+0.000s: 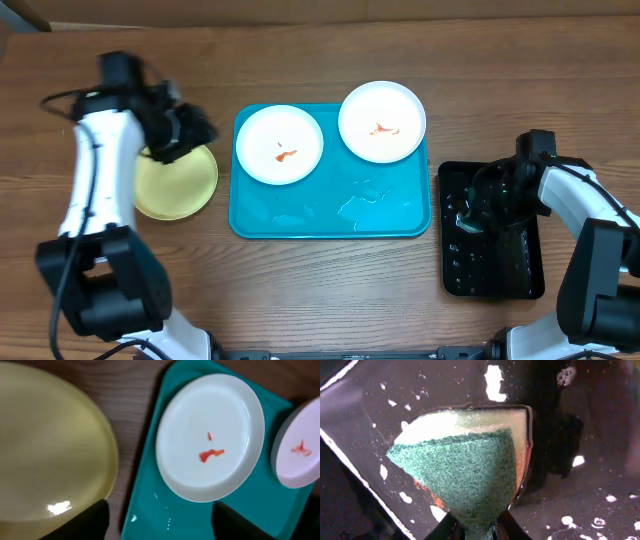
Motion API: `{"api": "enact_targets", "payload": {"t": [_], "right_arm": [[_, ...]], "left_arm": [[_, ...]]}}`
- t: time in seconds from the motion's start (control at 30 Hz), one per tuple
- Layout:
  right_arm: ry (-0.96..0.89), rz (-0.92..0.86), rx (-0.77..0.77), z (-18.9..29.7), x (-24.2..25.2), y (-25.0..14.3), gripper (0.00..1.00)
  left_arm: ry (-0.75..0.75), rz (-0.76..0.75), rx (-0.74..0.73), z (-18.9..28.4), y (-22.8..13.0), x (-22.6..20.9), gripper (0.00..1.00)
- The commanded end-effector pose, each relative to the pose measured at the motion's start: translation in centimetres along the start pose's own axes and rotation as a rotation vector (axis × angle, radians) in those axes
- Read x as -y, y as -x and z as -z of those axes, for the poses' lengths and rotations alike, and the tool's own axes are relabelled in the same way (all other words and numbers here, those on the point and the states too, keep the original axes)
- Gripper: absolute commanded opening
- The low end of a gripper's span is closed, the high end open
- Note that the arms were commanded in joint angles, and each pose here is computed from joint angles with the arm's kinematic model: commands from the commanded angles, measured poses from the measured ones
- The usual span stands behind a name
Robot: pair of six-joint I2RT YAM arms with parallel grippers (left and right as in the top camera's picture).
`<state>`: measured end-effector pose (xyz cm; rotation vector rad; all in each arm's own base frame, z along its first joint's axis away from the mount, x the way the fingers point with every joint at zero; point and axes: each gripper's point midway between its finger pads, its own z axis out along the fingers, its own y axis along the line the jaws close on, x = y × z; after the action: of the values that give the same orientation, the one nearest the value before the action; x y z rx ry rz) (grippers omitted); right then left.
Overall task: Clean dirty plates on tray and stack at the side
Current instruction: 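Move the left gripper to the left white plate's rim and grasp it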
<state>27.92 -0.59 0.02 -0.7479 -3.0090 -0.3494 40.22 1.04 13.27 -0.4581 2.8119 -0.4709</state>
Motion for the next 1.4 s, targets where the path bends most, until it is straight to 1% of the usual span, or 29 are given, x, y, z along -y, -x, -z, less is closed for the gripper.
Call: {"api": "enact_targets", "payload": {"t": [0.0,0.07,0.17,0.27,0.37,0.5,0.53,0.6,0.77,0.8,0.93,1.0,1.2,1.37], "right_arm": [[-0.084,-0.024,-0.099,-2.1,2.3,-2.6,0.19],[-0.084,-0.024,-0.100,-2.1,2.3,-2.7,0.19],[-0.085,-0.025,-0.102,-2.0,2.3,-2.7,0.19],[-0.086,-0.026,-0.106,-2.0,2.3,-2.8,0.19],[-0.088,-0.027,-0.110,-2.0,2.4,-2.9,0.20],[-0.090,-0.028,-0.116,-2.0,2.4,-3.1,0.20],[-0.090,-0.028,-0.117,-2.0,2.4,-3.1,0.20],[-0.091,-0.029,-0.119,-2.0,2.4,-3.1,0.19],[-0.092,-0.030,-0.123,-2.0,2.5,-3.2,0.20],[-0.092,-0.030,-0.124,-2.0,2.5,-3.3,0.20],[-0.094,-0.030,-0.127,-2.0,2.5,-3.3,0.20],[-0.093,-0.030,-0.127,-2.0,2.5,-3.3,0.19],[-0.093,-0.030,-0.126,-2.0,2.5,-3.3,0.20],[-0.094,-0.030,-0.126,-2.0,2.5,-3.3,0.20]], "left_arm": [[0.116,-0.159,0.040,-0.7,0.3,2.1,0.74],[0.175,-0.210,0.065,-1.3,0.4,3.2,0.77],[0.247,-0.215,0.098,-2.1,0.6,3.8,0.79],[0.260,-0.201,0.101,-3.1,0.8,3.9,0.79],[0.266,-0.170,0.066,-4.7,0.5,3.5,0.77],[0.184,-0.155,-0.049,-7.9,-1.3,4.2,0.68],[0.162,-0.152,-0.079,-8.7,-1.8,4.4,0.63],[0.135,-0.146,-0.136,-10.2,-2.9,4.7,0.57],[0.163,-0.133,-0.223,-12.6,-4.5,3.6,0.47],[0.175,-0.131,-0.232,-12.8,-4.7,3.3,0.45],[0.218,-0.095,-0.213,-12.4,-4.4,2.5,0.45],[0.221,-0.081,-0.221,-12.2,-4.6,2.5,0.41],[0.188,-0.054,-0.356,-11.7,-8.1,3.8,0.41],[0.214,-0.065,-0.473,-10.8,-11.3,4.4,0.42]]}}
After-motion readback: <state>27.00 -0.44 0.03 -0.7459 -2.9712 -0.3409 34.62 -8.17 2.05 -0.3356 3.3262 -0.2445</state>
